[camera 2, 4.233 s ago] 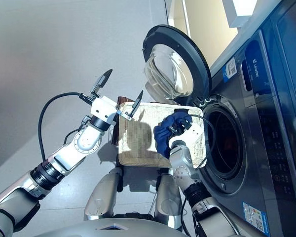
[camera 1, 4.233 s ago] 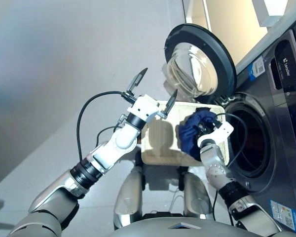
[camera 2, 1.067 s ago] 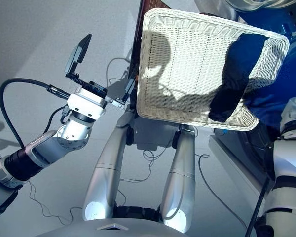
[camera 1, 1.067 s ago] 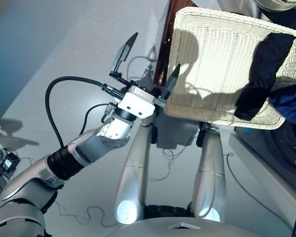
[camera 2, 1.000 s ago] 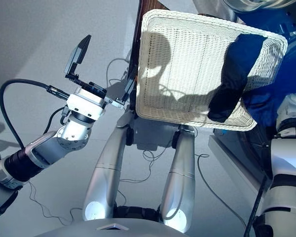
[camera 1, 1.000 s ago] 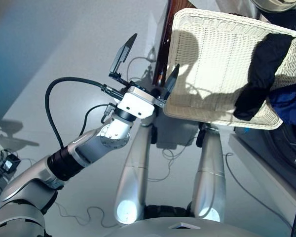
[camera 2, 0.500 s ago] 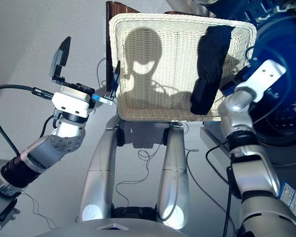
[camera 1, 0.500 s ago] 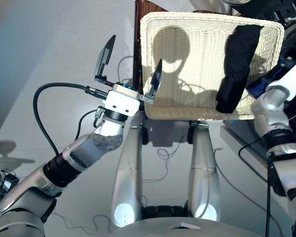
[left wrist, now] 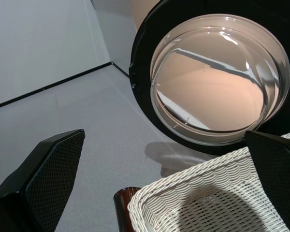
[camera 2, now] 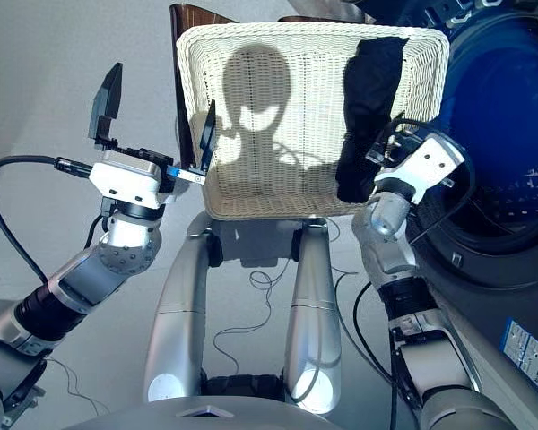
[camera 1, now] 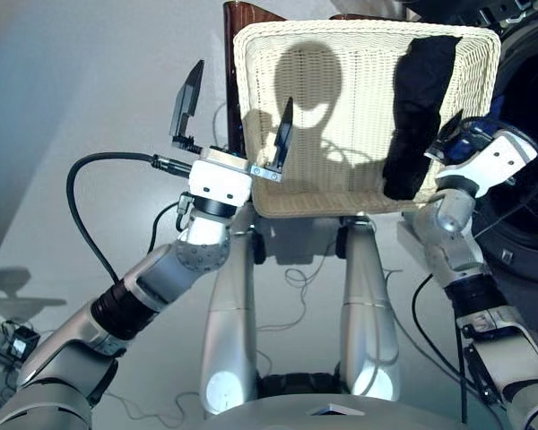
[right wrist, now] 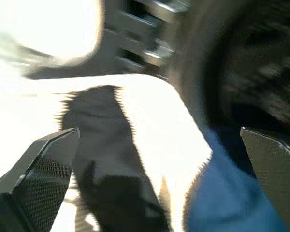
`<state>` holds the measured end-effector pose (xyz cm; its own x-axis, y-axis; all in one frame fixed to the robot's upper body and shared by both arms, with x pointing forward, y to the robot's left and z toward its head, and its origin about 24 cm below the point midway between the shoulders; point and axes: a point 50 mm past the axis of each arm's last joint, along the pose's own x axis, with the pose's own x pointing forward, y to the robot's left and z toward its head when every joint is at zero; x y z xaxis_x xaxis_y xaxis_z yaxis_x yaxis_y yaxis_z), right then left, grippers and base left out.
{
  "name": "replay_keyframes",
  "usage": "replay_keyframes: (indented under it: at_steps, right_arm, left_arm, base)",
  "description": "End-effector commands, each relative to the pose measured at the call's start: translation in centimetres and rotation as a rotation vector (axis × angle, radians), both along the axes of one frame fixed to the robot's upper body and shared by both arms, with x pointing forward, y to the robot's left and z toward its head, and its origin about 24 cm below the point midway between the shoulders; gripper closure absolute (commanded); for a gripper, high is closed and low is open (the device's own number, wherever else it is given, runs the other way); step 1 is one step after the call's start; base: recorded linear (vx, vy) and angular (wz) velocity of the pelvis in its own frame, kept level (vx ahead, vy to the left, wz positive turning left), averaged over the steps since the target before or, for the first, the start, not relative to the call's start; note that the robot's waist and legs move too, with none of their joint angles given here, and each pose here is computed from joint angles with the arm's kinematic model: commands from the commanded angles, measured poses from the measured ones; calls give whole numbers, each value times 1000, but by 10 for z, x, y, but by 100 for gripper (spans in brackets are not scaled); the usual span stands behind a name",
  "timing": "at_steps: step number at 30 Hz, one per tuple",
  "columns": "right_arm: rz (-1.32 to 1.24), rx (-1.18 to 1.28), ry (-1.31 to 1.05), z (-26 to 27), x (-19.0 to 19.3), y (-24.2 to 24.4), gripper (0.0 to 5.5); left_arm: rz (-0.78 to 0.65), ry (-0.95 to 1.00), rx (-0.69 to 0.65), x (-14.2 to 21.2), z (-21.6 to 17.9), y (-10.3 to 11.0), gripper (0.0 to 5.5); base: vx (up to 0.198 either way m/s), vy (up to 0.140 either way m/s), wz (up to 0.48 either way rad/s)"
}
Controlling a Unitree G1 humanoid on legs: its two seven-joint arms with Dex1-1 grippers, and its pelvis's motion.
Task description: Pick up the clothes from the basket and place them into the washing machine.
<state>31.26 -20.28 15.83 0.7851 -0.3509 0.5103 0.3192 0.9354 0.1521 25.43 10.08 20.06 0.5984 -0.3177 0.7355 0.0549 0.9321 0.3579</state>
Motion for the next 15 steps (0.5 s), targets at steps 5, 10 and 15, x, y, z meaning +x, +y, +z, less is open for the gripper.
replay_keyframes:
  at_steps: [5,10,15]
  right_arm:
    - [224,-227,-178,34,-12,24,0]
    - [310,-258,-156,35,-2,46,0]
    - [311,-273,-30,21,23,58,0]
  left_arm:
    - [-151,-145,-18,-19,22,-9,0]
    - [-181,-144,-21,-18,24,-14,0]
    - [-229,-138,-41,-19,27,-21,0]
  base:
    - [0,0,0]
    - [0,0,0]
    - [0,0,0]
